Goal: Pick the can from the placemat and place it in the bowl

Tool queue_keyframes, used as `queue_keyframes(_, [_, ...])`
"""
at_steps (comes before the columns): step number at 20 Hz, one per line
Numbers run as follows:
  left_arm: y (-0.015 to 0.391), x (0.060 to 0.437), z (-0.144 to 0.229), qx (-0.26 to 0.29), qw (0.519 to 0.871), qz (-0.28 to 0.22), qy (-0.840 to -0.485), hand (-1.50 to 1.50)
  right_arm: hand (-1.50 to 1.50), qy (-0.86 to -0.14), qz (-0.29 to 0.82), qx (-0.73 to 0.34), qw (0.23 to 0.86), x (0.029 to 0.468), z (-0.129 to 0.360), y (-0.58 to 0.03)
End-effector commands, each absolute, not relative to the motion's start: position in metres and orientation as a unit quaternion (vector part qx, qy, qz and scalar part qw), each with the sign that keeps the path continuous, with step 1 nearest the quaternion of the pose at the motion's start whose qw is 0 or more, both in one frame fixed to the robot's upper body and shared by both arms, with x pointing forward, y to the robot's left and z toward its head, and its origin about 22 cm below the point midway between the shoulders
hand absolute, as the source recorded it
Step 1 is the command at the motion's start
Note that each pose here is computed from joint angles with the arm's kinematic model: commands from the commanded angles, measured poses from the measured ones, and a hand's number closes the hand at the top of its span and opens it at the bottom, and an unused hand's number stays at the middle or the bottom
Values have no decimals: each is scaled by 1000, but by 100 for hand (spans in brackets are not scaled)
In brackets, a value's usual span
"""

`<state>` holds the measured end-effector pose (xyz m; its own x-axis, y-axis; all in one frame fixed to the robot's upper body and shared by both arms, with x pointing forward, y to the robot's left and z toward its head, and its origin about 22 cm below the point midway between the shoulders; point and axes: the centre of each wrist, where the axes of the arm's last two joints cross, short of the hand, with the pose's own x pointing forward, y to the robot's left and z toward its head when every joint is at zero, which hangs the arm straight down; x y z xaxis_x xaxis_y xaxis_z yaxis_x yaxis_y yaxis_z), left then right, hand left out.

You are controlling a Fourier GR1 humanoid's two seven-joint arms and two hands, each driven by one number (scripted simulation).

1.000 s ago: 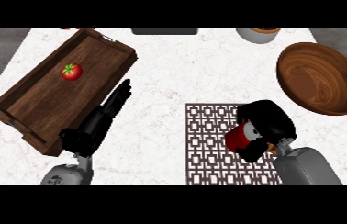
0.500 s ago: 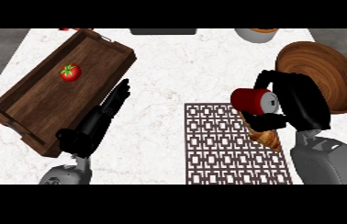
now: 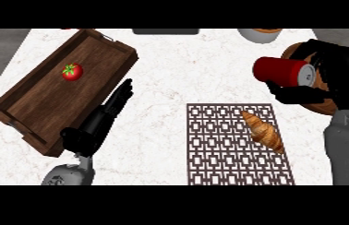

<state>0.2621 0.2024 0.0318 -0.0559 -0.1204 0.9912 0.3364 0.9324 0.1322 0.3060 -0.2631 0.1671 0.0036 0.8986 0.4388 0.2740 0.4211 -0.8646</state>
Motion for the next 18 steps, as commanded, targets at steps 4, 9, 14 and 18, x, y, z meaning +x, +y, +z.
queue_keyframes(4, [205, 256, 39, -78, 675, -177, -712, 0, 150, -600, 274, -540, 523, 351, 163, -308])
queue_keyframes(9, [203, 275, 40, -81, 676, -179, -711, 0, 150, -592, 266, -586, 484, 364, 154, -350])
queue_keyframes(14, [201, 265, 24, -79, 681, -177, -706, 0, 150, -525, 319, -542, 573, 371, 125, -383])
queue_keyframes(18, [200, 265, 33, -82, 678, -180, -708, 0, 150, -494, 318, -466, 662, 373, 100, -407])
